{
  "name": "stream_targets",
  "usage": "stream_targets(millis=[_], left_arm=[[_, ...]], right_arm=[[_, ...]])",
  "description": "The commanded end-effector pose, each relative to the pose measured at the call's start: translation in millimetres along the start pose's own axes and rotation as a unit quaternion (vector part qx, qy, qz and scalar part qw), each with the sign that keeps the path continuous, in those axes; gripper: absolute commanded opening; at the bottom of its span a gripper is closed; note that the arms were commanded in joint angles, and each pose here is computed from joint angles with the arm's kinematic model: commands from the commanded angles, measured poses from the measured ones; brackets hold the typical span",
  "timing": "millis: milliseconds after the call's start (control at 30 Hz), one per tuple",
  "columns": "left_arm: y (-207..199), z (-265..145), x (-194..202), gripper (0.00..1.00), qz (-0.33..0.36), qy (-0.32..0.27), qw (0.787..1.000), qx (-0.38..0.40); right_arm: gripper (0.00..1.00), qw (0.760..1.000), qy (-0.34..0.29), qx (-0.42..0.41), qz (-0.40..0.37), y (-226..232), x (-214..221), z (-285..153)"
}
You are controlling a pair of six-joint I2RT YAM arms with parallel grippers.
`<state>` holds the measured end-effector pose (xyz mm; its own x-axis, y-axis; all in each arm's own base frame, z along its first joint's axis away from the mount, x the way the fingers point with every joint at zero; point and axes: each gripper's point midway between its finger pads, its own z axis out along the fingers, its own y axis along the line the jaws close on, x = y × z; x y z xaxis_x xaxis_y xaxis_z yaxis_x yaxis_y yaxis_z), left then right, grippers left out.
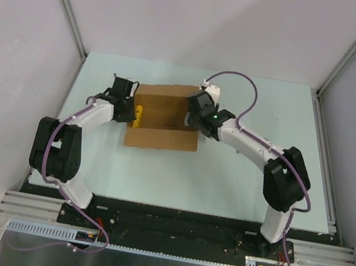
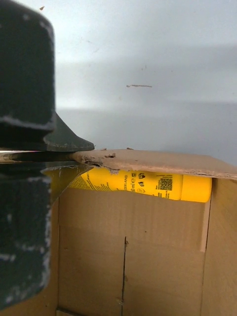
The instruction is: Unpack the express box
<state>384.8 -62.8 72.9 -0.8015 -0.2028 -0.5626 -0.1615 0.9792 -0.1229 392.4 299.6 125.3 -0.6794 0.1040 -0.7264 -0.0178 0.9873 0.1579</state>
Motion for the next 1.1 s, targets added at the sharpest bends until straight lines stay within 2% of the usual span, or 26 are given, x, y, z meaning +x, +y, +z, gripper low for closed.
stream_targets(millis=[0,100,200,300,333,433,600,767,933,1067], left_arm=[[-26.8,-36.5,-43.3,0.0,0.026,-0.082,0.996,0.033],[-31.7,-39.1,-41.8,0.0,0.03,-0.083,0.995,0.038],[-37.2,-40.9,-38.9,0.0,0.031,-0.081,0.995,0.046],[-47.5,-44.9,-32.6,0.0,0.037,-0.08,0.994,0.064],[-52.8,-45.4,-27.5,0.0,0.044,-0.078,0.994,0.068],[-59.6,-49.6,-17.3,0.0,0.047,-0.087,0.993,0.072],[-58.5,-44.4,1.6,0.02,0.025,-0.077,0.994,0.069],[-54.0,-39.2,22.3,0.06,0.011,-0.054,0.996,0.067],[-54.1,-35.7,35.8,0.22,0.003,-0.035,0.997,0.072],[-54.8,-36.5,37.2,0.42,-0.003,-0.033,0.997,0.075]], right_arm=[[0.63,0.994,-0.078,-0.079,-0.014,20.9,-64.0,-69.9],[0.65,0.989,-0.109,-0.102,-0.022,27.4,-81.2,-94.2],[0.66,0.983,-0.113,-0.14,-0.027,42.8,-84.5,-99.8],[0.57,0.982,-0.056,-0.179,-0.004,60.9,-61.9,-81.5],[0.53,0.978,-0.016,-0.208,-0.006,73.4,-43.0,-73.0],[0.51,0.969,0.044,-0.243,0.012,91.8,-11.3,-63.1],[0.59,0.957,0.095,-0.271,0.028,115.0,32.2,-40.2],[0.62,0.952,0.098,-0.287,0.049,129.2,41.1,-21.1],[0.63,0.948,0.108,-0.292,0.063,137.8,54.2,-4.5],[0.6,0.95,0.099,-0.289,0.059,145.8,65.6,7.9]])
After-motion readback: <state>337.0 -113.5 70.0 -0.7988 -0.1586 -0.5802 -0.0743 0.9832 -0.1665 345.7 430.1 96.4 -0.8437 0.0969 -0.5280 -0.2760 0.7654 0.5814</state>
